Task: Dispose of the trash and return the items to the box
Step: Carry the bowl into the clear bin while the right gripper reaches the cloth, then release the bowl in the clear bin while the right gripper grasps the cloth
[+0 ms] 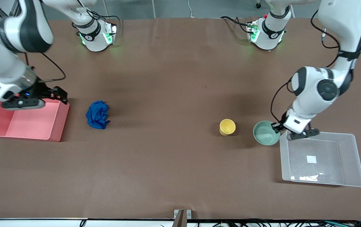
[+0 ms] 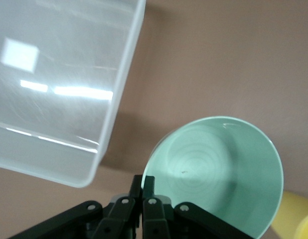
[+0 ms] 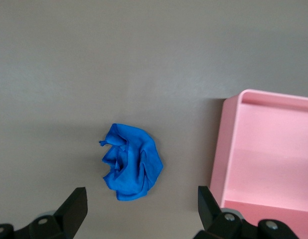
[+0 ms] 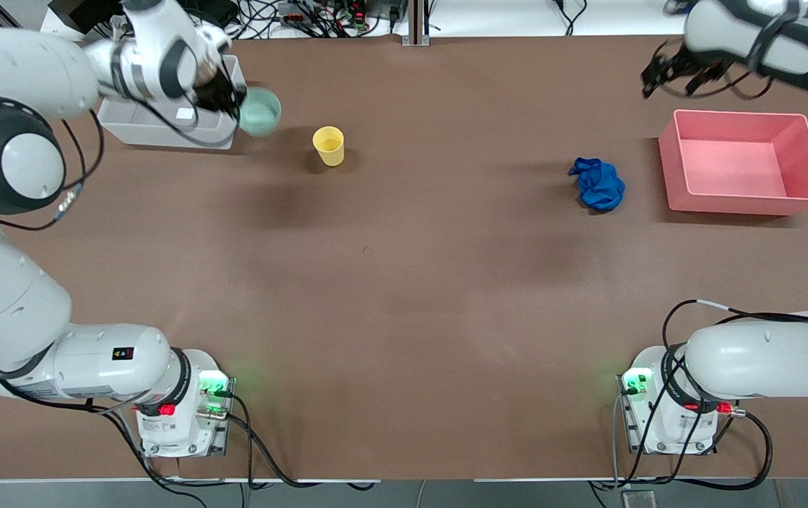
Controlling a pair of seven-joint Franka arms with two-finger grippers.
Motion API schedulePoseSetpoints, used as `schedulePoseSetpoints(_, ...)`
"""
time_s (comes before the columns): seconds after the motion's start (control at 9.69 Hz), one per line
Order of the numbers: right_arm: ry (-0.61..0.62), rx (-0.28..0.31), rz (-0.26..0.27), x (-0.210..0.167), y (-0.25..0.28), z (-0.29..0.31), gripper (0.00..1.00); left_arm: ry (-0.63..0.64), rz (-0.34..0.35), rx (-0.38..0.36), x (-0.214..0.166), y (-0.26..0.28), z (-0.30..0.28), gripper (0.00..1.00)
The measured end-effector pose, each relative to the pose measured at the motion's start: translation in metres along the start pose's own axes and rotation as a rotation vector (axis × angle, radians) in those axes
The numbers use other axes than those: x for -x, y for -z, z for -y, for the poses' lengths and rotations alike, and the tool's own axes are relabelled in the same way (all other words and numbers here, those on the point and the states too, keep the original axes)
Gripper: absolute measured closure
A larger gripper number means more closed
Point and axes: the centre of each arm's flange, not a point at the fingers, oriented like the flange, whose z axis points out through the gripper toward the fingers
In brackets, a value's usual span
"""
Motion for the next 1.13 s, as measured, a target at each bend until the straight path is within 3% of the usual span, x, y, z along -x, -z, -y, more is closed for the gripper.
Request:
schedulePoseSetpoints(0.31, 0.031, -0.001, 0.055, -0.005, -0.085, 0.016, 0.02, -0.122, -0.062, -0.096, -0.057, 0.054, 0.035, 0.97)
schedulePoseSetpoints(0.72, 0.075, -0.001, 0.141, 0.004, -0.186, 0.04, 0.02, -0.376, -0.018, -0.116, -0.11, -0.001, 0.125, 0.97)
schedulePoseSetpoints(1.13, 0.077, 0.0, 0.155, 0.013, -0.223, 0.04, 0.04, -0.434, 0.061, -0.093, -0.118, -0.076, 0.164, 0.97)
